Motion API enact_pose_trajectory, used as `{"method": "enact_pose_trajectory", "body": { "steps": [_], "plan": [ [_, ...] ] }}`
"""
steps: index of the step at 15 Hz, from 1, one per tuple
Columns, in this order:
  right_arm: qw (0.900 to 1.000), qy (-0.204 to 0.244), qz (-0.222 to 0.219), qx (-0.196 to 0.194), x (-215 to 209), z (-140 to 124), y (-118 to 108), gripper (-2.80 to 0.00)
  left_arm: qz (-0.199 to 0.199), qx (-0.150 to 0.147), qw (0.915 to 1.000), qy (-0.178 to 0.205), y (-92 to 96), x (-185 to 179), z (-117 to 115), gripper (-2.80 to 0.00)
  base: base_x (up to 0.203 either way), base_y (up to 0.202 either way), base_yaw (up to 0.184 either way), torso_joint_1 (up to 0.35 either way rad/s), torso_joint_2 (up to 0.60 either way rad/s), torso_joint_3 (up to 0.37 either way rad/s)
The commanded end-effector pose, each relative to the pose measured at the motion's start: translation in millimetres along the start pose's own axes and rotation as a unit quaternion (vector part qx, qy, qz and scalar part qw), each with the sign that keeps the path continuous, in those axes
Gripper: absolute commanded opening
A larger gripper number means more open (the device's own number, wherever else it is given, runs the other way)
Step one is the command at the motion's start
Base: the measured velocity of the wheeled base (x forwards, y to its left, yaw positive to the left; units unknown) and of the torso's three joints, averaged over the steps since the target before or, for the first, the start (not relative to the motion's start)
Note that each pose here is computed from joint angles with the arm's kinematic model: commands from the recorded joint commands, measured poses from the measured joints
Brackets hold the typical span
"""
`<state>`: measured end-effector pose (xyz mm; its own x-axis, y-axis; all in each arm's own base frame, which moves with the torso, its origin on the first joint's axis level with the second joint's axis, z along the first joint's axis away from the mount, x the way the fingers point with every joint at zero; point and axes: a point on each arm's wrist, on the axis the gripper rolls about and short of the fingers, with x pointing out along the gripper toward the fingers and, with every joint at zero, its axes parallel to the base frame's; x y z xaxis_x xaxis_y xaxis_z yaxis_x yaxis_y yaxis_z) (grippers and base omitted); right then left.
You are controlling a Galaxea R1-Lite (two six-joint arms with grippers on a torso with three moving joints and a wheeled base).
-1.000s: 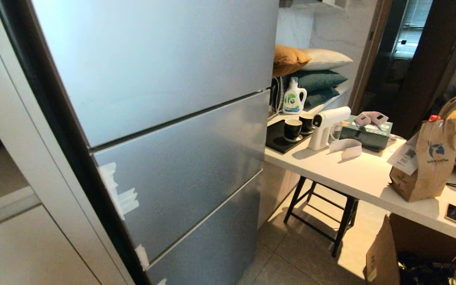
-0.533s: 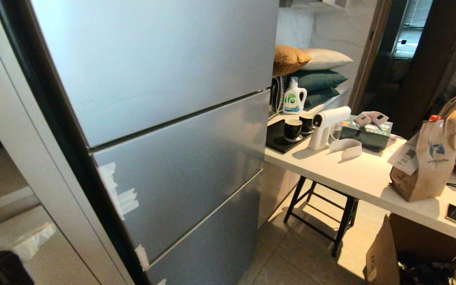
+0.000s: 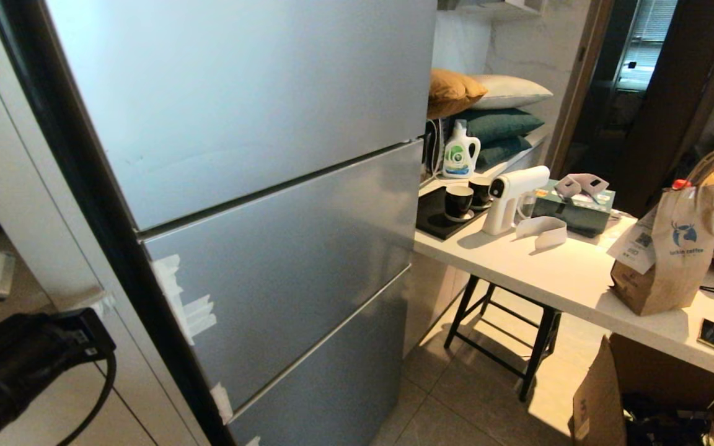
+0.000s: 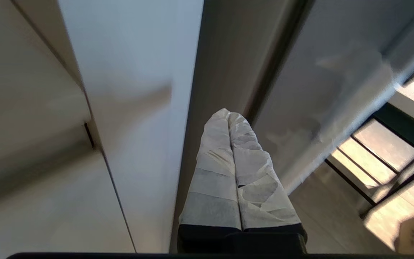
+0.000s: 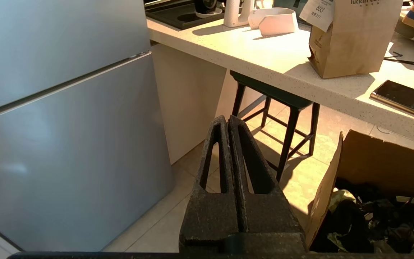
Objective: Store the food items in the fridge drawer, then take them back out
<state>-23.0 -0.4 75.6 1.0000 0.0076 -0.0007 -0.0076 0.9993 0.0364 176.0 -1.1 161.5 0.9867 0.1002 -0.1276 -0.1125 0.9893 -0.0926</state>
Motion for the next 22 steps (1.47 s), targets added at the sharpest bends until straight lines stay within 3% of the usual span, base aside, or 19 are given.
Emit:
{"method": "enact_pose_trajectory", "body": {
  "steps": [1,9,14,22],
  "plan": [
    [1.000,0.000,0.000,0.000,0,0,0,-2.80,0.001,0.004,1.0000,0.007,-0.6,8,-3,-2.80,0.000,0.000,0.000,0.000,0.00,0.000],
    [1.000,0.000,0.000,0.001,0,0,0,-2.80,-0.011,0.003,0.9994,-0.033,-7.3,17,19,-2.80,0.000,0.000,0.000,0.000,0.00,0.000],
    [1.000,0.000,0.000,0.001,0,0,0,-2.80,-0.047,0.007,0.9988,-0.015,-21.4,16,11,-2.80,0.000,0.000,0.000,0.000,0.00,0.000],
    [1.000,0.000,0.000,0.002,0,0,0,-2.80,-0.063,0.008,0.9979,-0.010,-30.5,29,3,-2.80,0.000,0.000,0.000,0.000,0.00,0.000]
  ]
}}
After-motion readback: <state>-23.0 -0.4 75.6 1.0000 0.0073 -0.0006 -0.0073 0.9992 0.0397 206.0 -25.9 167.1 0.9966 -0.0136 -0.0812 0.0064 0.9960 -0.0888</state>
